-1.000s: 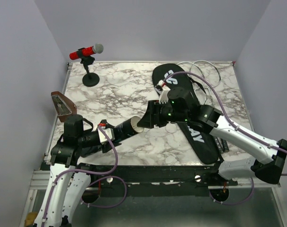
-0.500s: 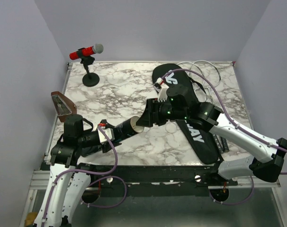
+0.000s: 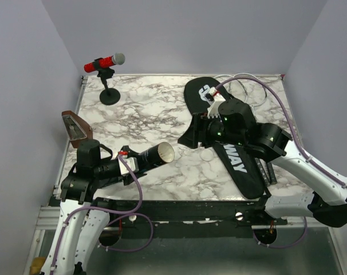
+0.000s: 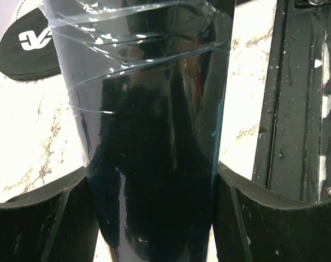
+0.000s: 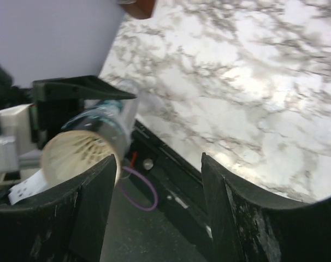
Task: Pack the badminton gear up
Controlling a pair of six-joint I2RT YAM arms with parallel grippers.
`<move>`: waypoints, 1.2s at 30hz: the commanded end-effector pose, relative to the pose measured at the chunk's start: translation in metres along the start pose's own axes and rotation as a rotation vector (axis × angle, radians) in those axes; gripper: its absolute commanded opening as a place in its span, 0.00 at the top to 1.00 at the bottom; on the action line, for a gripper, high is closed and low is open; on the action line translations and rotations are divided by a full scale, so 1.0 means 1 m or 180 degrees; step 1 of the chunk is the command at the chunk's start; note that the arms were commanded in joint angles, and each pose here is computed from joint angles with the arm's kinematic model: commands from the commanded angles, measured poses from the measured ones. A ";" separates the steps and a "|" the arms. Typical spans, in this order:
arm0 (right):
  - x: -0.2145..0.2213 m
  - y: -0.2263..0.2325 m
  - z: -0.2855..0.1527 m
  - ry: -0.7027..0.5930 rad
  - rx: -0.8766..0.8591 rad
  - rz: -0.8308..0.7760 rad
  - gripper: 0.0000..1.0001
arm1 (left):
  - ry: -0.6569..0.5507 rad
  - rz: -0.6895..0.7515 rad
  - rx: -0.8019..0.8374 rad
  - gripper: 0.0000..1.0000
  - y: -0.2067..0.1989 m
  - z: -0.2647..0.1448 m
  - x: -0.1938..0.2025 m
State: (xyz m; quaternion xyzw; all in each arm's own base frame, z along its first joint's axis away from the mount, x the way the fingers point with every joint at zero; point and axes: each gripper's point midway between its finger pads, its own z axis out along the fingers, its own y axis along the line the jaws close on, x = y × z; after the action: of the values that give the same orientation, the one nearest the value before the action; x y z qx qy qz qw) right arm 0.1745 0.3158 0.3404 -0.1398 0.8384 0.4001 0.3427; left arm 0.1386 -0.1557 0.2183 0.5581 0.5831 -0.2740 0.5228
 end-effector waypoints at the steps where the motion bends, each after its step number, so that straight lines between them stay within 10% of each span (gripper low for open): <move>1: 0.021 -0.086 0.011 0.0129 0.1159 -0.0017 0.28 | 0.0062 0.0239 -0.0061 0.65 0.006 0.000 0.006; 15: 0.094 -0.238 0.101 0.0662 0.2644 -0.0227 0.45 | 0.0421 0.0195 -0.0029 0.65 0.000 -0.004 0.034; 36: 0.137 -0.300 0.133 0.1016 0.2798 -0.0123 0.59 | 0.0518 0.0068 -0.0111 0.64 0.003 -0.006 0.038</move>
State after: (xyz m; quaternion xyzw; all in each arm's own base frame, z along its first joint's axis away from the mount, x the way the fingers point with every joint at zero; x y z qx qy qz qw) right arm 0.2939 0.2281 0.0285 -0.0527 0.9651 -0.0345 0.2540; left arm 0.1398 -0.1367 0.1774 0.5732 0.6295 -0.2287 0.4722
